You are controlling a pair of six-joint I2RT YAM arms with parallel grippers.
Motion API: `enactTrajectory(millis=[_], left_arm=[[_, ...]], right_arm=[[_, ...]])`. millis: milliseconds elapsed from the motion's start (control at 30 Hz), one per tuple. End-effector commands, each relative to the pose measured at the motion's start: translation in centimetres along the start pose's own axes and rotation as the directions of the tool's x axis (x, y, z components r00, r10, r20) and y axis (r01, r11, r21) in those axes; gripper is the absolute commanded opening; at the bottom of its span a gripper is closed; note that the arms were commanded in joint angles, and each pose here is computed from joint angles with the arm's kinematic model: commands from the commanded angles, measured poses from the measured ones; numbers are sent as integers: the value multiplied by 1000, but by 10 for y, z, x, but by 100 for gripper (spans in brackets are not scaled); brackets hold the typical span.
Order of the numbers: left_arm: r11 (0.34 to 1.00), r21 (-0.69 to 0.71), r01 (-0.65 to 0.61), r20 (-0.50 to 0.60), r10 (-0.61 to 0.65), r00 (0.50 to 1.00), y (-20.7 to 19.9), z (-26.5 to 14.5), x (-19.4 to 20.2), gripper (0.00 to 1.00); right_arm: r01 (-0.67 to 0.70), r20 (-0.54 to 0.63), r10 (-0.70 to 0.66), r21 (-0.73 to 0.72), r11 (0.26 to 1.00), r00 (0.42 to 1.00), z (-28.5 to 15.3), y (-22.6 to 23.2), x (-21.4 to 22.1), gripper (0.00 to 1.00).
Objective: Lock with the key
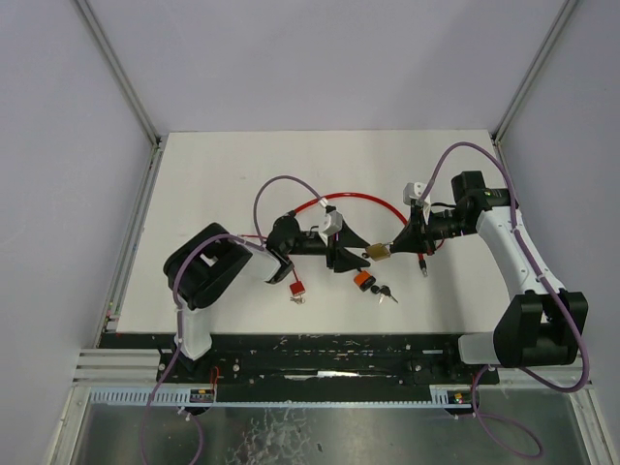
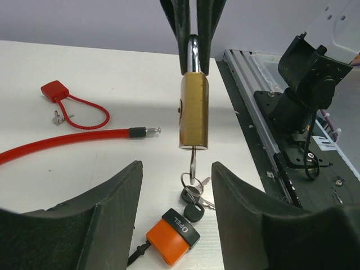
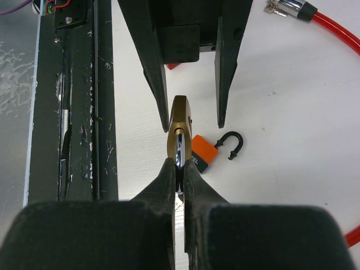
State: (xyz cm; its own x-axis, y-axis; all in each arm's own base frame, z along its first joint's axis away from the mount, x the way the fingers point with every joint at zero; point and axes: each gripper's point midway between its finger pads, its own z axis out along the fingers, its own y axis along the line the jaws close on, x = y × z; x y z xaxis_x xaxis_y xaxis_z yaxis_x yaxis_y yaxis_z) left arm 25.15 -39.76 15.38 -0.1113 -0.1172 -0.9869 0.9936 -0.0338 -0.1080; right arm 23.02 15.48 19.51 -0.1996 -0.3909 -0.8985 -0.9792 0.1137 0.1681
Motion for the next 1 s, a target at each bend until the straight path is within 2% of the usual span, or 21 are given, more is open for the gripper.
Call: enactTrajectory(millis=[0, 167, 367, 533, 667, 733, 967], left_arm=[[1000, 15, 11, 16, -12, 1000, 1, 4, -19, 50], [1000, 29, 10, 18, -11, 1000, -3, 3, -22, 38], [999, 33, -1, 29, 0, 1000, -7, 2, -28, 35], [1000, 26, 9, 12, -9, 1000, -4, 3, -24, 27], [1000, 27, 13, 5, -13, 1000, -3, 3, -23, 13], [999, 35, 8, 0, -8, 1000, -4, 4, -23, 1], [999, 53, -12, 0, 12, 1000, -6, 3, -21, 0]], right_arm=[[59, 67, -58, -1, 998, 996, -3, 5, -20, 0], [58, 65, -58, 1, 998, 996, -3, 4, -20, 0], [52, 59, -52, 9, 999, 997, -2, 2, -18, 0], [47, 56, -48, 11, 999, 997, -2, 0, -17, 0], [44, 55, -45, 12, 999, 997, -2, 0, -16, 0], [46, 56, -47, 12, 999, 997, -2, 0, -16, 0], [41, 57, -42, 7, 999, 997, -1, 1, -14, 0]])
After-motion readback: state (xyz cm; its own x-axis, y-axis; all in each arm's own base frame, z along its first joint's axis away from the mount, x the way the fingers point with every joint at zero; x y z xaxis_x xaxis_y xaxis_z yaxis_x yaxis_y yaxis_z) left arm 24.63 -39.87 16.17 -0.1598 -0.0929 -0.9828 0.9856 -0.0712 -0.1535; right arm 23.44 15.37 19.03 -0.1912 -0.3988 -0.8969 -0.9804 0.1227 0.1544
